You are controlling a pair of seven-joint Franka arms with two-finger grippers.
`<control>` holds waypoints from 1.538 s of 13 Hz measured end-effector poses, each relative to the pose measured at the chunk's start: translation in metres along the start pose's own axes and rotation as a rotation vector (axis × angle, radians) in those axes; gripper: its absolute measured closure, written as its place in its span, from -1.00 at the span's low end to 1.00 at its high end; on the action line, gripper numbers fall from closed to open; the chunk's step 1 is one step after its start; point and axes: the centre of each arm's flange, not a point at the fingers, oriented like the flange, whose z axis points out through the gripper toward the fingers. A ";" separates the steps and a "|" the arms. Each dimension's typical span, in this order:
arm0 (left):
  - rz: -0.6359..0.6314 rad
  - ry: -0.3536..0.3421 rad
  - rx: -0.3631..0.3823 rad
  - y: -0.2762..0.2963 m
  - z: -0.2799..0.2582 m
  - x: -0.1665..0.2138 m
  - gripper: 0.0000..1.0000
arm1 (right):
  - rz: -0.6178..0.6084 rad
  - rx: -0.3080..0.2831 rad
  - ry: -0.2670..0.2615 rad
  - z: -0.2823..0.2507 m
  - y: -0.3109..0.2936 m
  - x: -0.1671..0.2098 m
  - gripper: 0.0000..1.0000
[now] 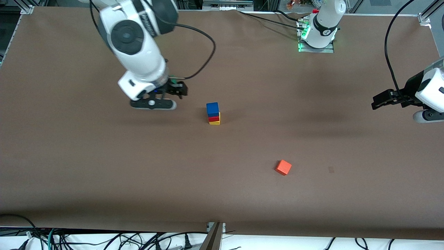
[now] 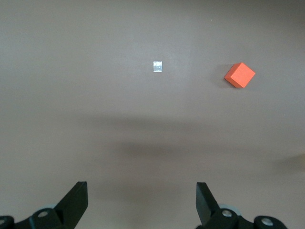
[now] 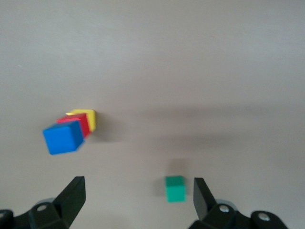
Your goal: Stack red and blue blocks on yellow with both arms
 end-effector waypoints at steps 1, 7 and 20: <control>0.001 0.000 0.000 0.001 0.000 0.000 -1.00 | -0.009 -0.005 -0.018 -0.012 0.023 0.000 -1.00; 0.002 0.000 0.000 0.001 0.000 0.000 -1.00 | -0.046 0.035 -0.073 -0.064 0.135 -0.021 -1.00; 0.000 0.000 0.000 0.000 0.000 0.000 -1.00 | -0.080 0.008 -0.037 -0.050 0.224 -0.022 -1.00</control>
